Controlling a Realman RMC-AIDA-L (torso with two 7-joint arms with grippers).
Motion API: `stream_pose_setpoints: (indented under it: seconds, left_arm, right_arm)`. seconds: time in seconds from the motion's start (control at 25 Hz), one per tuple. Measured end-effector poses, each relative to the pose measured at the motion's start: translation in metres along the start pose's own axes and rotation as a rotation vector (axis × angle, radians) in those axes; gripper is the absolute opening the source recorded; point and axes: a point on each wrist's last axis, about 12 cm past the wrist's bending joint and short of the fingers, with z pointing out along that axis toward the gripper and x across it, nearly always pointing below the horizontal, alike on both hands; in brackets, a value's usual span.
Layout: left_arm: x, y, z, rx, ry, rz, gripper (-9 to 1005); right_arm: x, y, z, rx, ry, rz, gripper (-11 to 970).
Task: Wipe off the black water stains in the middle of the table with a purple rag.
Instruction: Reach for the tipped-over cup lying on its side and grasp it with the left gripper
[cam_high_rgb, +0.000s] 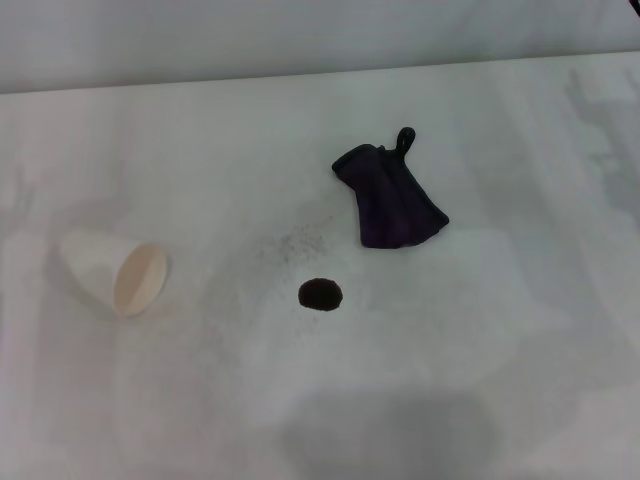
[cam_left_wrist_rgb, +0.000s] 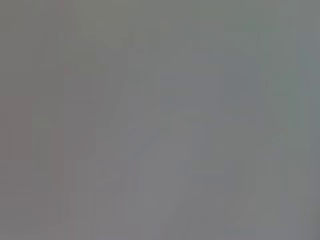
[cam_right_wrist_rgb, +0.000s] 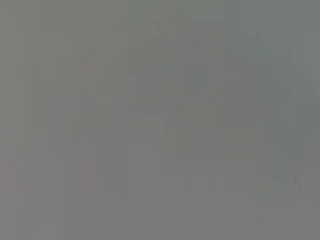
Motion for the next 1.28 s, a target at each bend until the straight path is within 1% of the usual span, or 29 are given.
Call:
stream_pose_setpoints:
  seconds: [0.16,0.28,0.52,0.6,0.76,0.88,1.04,1.12,1.16,1.2,1.28]
  left_arm:
    - [-0.009,-0.005,0.006,0.127,-0.030,-0.027,861]
    - [-0.017,-0.002,0.014,0.237,-0.021,-0.071,861]
    - [-0.040,0.002,0.040,0.462,0.074,-0.095,821]
    - [-0.052,0.005,0.048,0.548,0.110,-0.091,815]
    - [-0.079,0.014,0.057,0.674,0.148,-0.042,802]
    - [-0.102,0.022,0.055,0.749,0.147,-0.017,796]
    - [-0.126,0.034,0.052,0.814,0.164,0.007,800]
    - [-0.134,0.037,0.052,0.849,0.192,0.035,800]
    - [-0.139,0.038,0.053,0.894,0.244,0.084,800]
    - [-0.139,0.038,0.053,0.894,0.244,0.084,800]
    - [-0.143,0.036,0.056,0.940,0.307,0.144,800]
  right_arm:
    - [-0.001,-0.003,-0.002,0.003,-0.010,-0.004,840]
    - [-0.001,-0.004,-0.002,0.004,-0.012,-0.006,840]
    - [-0.004,-0.004,0.001,0.000,-0.021,-0.010,840]
    - [-0.005,-0.003,0.003,-0.003,-0.026,-0.010,840]
    - [-0.008,-0.003,0.005,-0.004,-0.032,-0.015,840]
    - [-0.009,-0.004,0.007,-0.003,-0.035,-0.018,840]
    - [-0.011,-0.004,0.007,-0.003,-0.042,-0.021,840]
    - [-0.011,-0.004,0.008,-0.003,-0.045,-0.023,840]
    - [-0.011,-0.004,0.008,-0.004,-0.044,-0.023,840]
    - [-0.011,-0.004,0.008,-0.003,-0.044,-0.023,840]
    - [-0.011,-0.005,0.007,-0.002,-0.043,-0.023,840]
